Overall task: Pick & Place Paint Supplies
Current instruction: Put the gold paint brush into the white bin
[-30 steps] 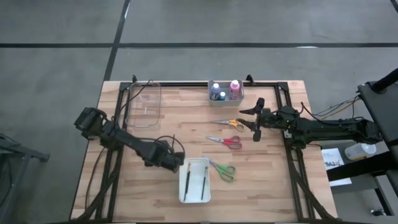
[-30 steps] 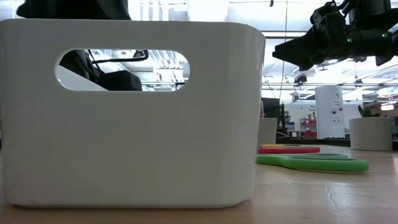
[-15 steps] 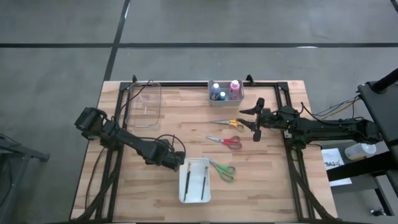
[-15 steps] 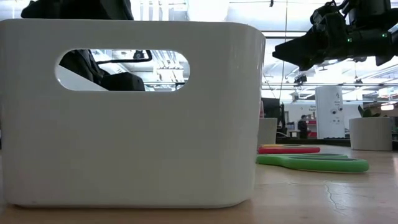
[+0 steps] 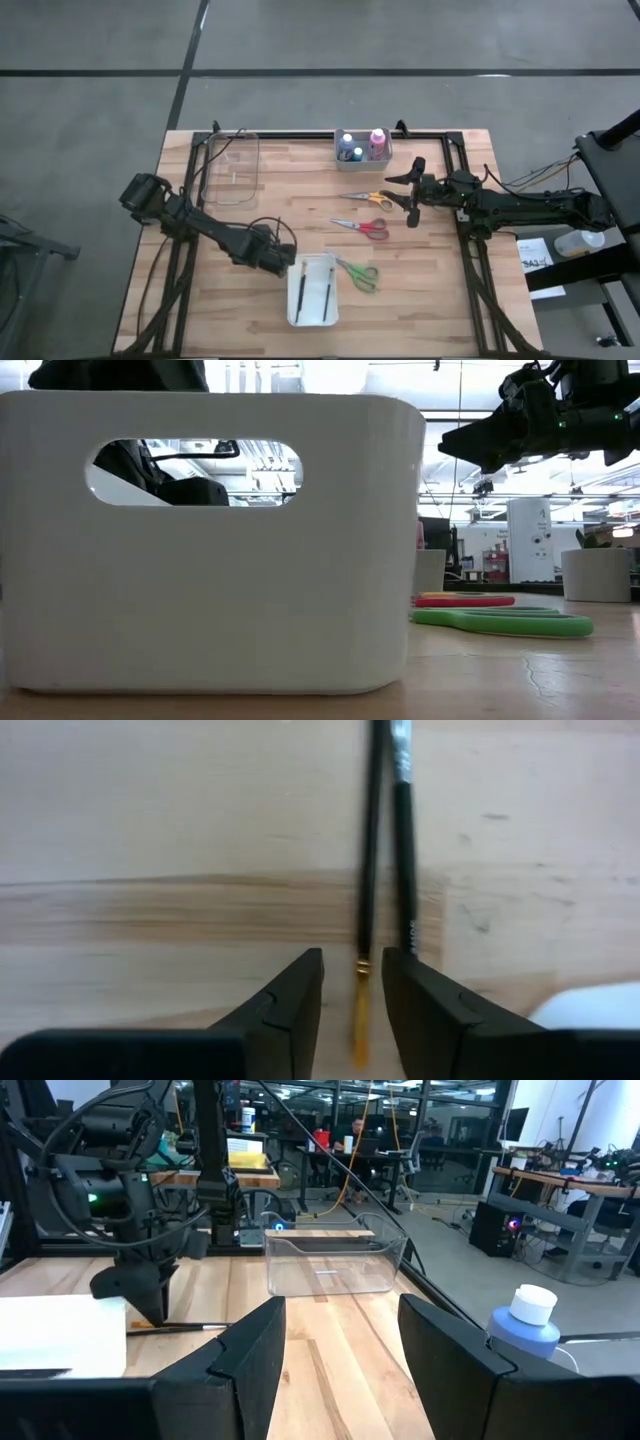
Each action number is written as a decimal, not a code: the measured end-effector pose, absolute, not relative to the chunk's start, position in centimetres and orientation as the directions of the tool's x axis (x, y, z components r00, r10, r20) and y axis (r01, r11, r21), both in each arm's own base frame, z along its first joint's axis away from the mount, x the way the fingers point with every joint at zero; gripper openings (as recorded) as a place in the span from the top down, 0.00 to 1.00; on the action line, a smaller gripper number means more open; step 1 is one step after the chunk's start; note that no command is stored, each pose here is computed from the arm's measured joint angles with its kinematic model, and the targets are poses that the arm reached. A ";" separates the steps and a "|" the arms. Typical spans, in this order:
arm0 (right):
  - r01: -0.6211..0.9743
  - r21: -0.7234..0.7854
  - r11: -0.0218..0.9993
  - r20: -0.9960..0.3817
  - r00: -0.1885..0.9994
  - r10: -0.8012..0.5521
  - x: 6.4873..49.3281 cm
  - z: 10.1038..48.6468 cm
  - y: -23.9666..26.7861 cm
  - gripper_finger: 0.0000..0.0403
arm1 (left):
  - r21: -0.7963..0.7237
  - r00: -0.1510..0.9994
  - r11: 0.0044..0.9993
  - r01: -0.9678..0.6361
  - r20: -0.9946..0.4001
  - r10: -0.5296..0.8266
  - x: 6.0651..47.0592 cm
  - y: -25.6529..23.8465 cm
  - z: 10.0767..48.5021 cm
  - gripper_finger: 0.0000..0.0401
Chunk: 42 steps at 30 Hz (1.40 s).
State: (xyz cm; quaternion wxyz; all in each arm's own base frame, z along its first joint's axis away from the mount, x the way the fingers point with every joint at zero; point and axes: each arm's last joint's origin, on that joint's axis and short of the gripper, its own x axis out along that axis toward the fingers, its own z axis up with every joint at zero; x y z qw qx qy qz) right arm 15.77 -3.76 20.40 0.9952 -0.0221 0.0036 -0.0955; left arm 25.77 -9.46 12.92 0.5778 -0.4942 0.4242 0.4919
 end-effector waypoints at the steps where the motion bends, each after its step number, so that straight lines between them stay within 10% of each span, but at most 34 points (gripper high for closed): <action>1: 0.190 -0.045 0.981 -0.003 0.982 -0.190 15.8 20.4 -3.8 0.52 | -0.149 0.151 0.028 -0.988 -0.976 0.158 25.7 -9.4 13.0 0.72; 22: 0.189 -0.045 0.981 -0.002 0.982 -0.190 15.8 20.4 -3.7 0.52 | -0.199 0.214 0.091 -0.976 -0.953 0.213 26.5 -9.5 13.8 0.77; 42: 0.189 -0.045 0.981 -0.003 0.982 -0.190 15.8 20.4 -3.7 0.52 | -0.154 0.136 -0.044 -0.987 -0.950 0.282 25.2 -7.1 15.1 0.57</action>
